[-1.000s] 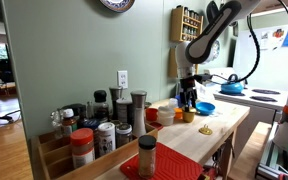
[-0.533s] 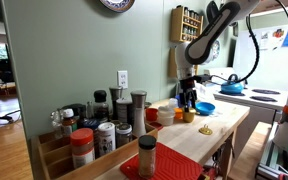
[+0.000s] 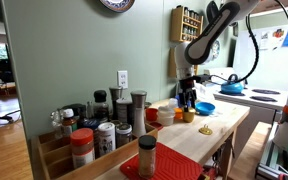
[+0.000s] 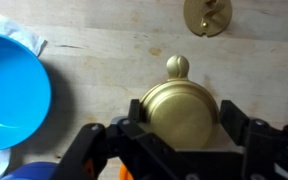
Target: Pick up the laying gold cup and position it upright on the counter top, pick up the gold lid on the right and use it to cover the gold cup
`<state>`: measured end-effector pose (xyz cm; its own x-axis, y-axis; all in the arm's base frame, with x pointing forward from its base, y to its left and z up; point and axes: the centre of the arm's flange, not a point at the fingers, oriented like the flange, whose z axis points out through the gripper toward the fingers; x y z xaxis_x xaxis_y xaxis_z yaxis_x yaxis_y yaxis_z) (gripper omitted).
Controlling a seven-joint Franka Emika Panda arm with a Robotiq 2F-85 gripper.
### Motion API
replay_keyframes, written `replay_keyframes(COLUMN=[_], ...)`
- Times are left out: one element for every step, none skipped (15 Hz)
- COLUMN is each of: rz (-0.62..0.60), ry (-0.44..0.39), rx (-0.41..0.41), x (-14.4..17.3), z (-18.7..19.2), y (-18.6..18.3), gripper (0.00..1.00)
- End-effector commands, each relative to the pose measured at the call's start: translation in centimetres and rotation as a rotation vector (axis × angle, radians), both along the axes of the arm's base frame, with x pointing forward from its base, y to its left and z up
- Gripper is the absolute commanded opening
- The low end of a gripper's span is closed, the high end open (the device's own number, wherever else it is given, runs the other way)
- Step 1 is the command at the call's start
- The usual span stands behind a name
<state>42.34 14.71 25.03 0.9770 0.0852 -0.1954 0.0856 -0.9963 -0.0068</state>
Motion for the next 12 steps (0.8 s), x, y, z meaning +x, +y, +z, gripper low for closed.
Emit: replay_keyframes(rz=[-0.01, -0.012, -0.015, -0.017, -0.018, -0.018, -0.018, -0.018, -0.018, -0.017, -0.016, -0.016], ry=[-0.012, -0.013, -0.013, -0.011, -0.011, -0.009, -0.009, -0.007, -0.007, -0.005, -0.003, -0.002], rx=[-0.029, -0.032, -0.033, -0.034, -0.036, -0.036, -0.036, -0.035, -0.035, -0.035, -0.034, -0.034], x=[0.05, 0.03, 0.03, 0.03, 0.05, 0.06, 0.08, 0.08, 0.09, 0.09, 0.07, 0.05], z=[-0.1, -0.11, -0.15, -0.23, -0.31, -0.36, -0.39, -0.4, -0.38, -0.38, -0.34, -0.29], y=[-0.24, -0.31, -0.35, -0.35, -0.35, -0.35, -0.36, -0.35, -0.35, -0.34, -0.34, -0.36], gripper=[0.63, 0.64, 0.63, 0.63, 0.64, 0.64, 0.64, 0.63, 0.64, 0.63, 0.63, 0.63])
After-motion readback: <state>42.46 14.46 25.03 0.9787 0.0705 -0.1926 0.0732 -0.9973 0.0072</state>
